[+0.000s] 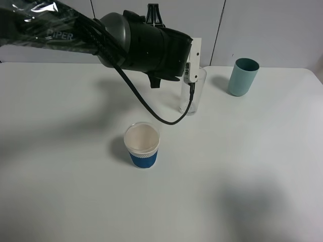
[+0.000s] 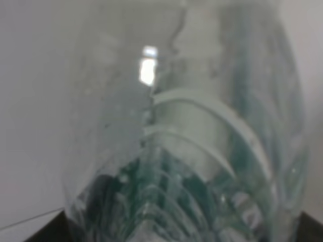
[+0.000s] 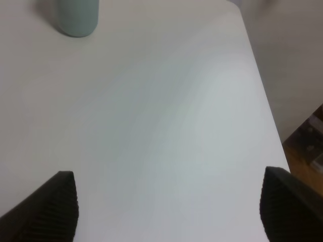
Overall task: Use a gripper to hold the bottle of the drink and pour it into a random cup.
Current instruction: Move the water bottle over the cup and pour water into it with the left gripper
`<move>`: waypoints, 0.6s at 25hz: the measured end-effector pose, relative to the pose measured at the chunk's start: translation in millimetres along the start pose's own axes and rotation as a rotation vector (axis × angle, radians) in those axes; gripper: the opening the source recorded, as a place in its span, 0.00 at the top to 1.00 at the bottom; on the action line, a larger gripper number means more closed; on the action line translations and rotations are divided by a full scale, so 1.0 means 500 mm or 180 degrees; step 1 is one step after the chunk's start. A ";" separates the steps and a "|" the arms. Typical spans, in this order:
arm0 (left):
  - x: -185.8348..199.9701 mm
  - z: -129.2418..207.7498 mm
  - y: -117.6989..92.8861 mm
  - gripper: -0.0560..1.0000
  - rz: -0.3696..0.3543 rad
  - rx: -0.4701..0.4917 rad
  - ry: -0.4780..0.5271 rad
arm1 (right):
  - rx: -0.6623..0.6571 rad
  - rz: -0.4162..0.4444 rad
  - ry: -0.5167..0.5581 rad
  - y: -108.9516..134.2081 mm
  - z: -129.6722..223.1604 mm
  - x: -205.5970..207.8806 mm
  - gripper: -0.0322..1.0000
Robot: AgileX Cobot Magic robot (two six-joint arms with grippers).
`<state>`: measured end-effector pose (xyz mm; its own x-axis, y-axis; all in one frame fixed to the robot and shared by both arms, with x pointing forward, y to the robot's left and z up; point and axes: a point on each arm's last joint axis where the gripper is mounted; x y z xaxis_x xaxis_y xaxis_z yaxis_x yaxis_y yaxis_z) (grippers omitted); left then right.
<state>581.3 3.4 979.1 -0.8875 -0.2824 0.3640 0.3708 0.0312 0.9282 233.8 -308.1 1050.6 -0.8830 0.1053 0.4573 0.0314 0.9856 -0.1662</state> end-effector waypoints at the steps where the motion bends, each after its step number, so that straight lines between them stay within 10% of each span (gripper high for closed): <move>1: 0.000 0.000 0.000 0.47 -0.0004 -0.0003 -0.0001 | 0.0000 0.0000 0.0000 0.000 0.000 0.000 0.25; 15: 0.000 0.005 0.006 0.47 -0.0103 -0.0137 0.0092 | 0.0000 0.0000 0.0000 0.000 0.000 0.000 0.25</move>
<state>581.6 6.0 982.1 -0.8912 -0.3103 0.3310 0.3541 -0.0194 0.9350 233.8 -308.1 1050.6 -0.8830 0.1053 0.4573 0.0314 0.9856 -0.1662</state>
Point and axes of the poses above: a point on each arm's last joint axis where the gripper is mounted, x pointing back along that axis away from the gripper, y along the wrist's bending axis when the last joint is at zero, z = x × y, and after that the axes turned 1 degree about x, right-handed
